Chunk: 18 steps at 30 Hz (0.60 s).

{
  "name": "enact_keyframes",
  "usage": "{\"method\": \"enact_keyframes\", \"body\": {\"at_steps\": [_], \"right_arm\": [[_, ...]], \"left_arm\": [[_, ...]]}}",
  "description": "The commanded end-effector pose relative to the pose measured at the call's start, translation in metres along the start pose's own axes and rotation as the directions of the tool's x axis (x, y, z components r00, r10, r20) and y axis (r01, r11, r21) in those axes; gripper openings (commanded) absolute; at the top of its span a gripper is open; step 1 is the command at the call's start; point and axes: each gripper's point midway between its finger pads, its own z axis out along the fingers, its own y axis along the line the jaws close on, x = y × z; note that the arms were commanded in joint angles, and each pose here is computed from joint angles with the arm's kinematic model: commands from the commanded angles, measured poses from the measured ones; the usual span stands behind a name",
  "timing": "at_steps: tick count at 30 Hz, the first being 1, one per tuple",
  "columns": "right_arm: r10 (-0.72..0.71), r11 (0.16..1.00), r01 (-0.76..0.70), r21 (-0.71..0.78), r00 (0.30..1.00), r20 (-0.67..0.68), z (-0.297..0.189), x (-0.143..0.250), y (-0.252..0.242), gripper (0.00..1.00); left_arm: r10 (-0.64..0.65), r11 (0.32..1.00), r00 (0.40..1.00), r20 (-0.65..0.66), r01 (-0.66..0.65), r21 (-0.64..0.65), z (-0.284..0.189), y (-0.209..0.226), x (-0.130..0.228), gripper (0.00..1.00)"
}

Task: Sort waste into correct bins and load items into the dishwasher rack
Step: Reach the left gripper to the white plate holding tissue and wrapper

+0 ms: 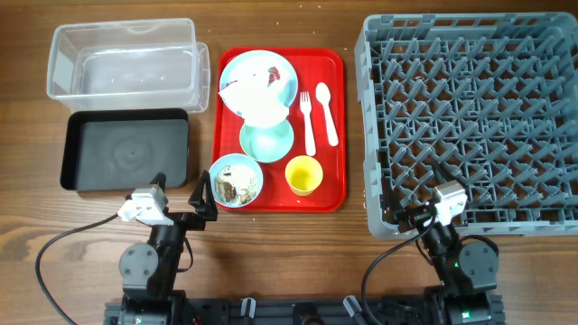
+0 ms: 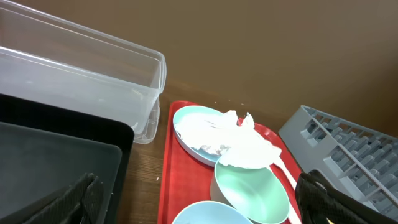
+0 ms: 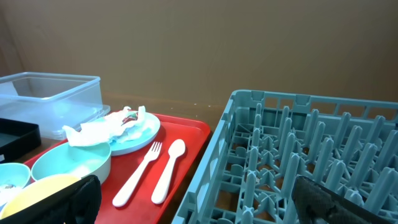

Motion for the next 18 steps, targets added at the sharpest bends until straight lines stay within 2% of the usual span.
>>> {"method": "enact_keyframes", "body": {"at_steps": [1, 4, 6, 12, 15, 18], "right_arm": [[-0.012, 1.000, 0.012, 0.008, 1.000, 0.003, 0.000, -0.001, -0.002, 1.00], [-0.012, 1.000, 0.012, 0.008, 1.000, 0.003, 0.000, -0.001, -0.002, 1.00], [-0.012, 1.000, 0.012, 0.008, 1.000, 0.003, 0.000, -0.001, -0.002, 1.00], [-0.012, 1.000, 0.012, 0.008, 1.000, 0.003, 0.000, -0.001, -0.002, 1.00], [-0.012, 1.000, 0.012, 0.008, 1.000, 0.003, 0.000, -0.001, -0.002, 1.00], [-0.012, 1.000, 0.012, 0.008, 1.000, 0.003, 0.000, -0.001, -0.002, 1.00]], "left_arm": [[-0.003, 1.000, 1.000, -0.021, 0.004, 0.030, 0.001, -0.004, 0.006, 1.00], [0.001, 0.995, 0.999, -0.033, 0.002, 0.097, 0.000, -0.016, 0.007, 1.00], [0.007, 0.988, 1.000, 0.003, -0.008, 0.154, -0.002, -0.028, -0.004, 1.00], [0.010, 0.986, 0.999, 0.038, -0.016, 0.167, -0.007, -0.041, -0.035, 1.00], [0.023, 0.988, 1.000, 0.006, -0.023, 0.155, -0.003, -0.050, -0.057, 1.00], [0.067, 0.989, 0.994, -0.085, -0.055, 0.137, 0.014, -0.064, -0.087, 1.00]]}}
